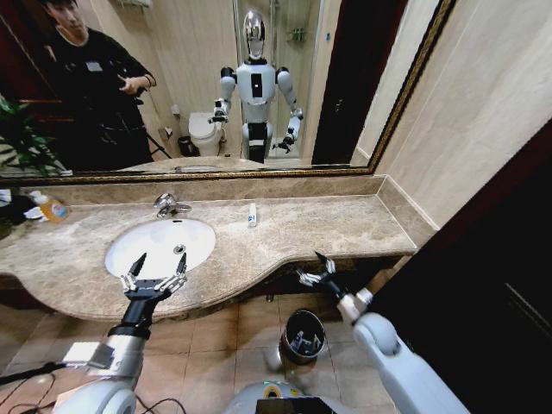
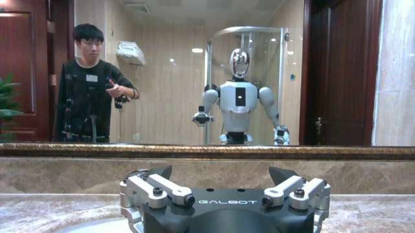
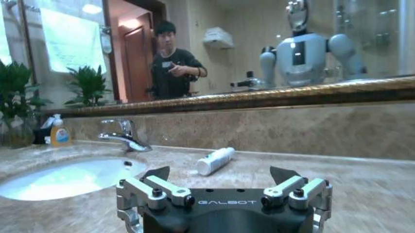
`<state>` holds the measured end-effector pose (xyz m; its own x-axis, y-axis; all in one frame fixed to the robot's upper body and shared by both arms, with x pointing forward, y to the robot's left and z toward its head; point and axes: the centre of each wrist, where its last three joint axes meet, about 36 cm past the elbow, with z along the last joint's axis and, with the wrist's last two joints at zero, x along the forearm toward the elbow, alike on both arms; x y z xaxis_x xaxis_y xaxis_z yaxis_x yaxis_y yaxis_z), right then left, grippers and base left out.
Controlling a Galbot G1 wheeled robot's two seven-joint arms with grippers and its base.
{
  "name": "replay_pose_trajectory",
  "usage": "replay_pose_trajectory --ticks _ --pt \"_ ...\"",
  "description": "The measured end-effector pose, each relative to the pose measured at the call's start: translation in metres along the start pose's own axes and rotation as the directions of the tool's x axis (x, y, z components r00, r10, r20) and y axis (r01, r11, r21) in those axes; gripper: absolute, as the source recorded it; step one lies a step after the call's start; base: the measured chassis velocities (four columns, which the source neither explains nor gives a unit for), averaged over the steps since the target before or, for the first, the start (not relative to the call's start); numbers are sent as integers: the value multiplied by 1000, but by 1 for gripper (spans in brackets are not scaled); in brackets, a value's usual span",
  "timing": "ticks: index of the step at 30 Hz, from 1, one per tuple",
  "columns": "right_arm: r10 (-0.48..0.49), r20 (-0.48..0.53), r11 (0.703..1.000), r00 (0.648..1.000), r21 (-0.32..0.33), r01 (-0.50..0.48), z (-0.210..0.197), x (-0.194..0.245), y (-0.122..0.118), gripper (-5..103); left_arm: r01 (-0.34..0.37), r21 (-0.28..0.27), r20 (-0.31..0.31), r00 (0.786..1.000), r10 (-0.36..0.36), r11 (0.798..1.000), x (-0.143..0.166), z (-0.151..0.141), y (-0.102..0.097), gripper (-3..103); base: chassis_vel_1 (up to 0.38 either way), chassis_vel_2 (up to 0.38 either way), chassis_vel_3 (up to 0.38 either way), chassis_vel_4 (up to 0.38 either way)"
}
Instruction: Pick up the trash from the sink and place it in the trash bin.
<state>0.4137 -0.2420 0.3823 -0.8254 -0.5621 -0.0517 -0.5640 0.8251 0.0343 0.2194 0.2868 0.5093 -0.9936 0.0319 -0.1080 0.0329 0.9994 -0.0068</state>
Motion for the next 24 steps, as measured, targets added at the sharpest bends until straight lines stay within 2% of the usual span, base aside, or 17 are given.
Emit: replay_pose_trajectory --ticks 1,4,6,7,9,16,24 --pt "0 0 1000 1000 0 0 0 0 0 100 0 0 0 1000 0 1000 0 0 0 100 0 0 0 0" --pt "-16 -23 1000 1000 16 17 2 -39 -7 100 -1 0 0 1000 1 1000 0 0 0 100 0 0 0 0" --pt "-21 -57 1000 998 -5 21 -1 -69 -3 100 -1 0 0 1000 1 1000 0 0 0 100 0 0 0 0" --pt "-21 -57 1000 998 -5 21 -1 -69 -3 100 -1 0 0 1000 1 1000 0 0 0 100 0 0 0 0" --pt "-32 -78 999 996 -15 31 -12 -104 5 100 0 0 0 1000 0 1000 0 0 0 100 0 0 0 0" --pt "-51 -107 999 993 -8 50 -26 -156 19 100 0 0 0 1000 0 1000 0 0 0 100 0 0 0 0" --pt "5 -144 1000 990 1 -5 -20 -218 43 100 0 0 0 1000 0 1000 0 0 0 100 0 0 0 0"
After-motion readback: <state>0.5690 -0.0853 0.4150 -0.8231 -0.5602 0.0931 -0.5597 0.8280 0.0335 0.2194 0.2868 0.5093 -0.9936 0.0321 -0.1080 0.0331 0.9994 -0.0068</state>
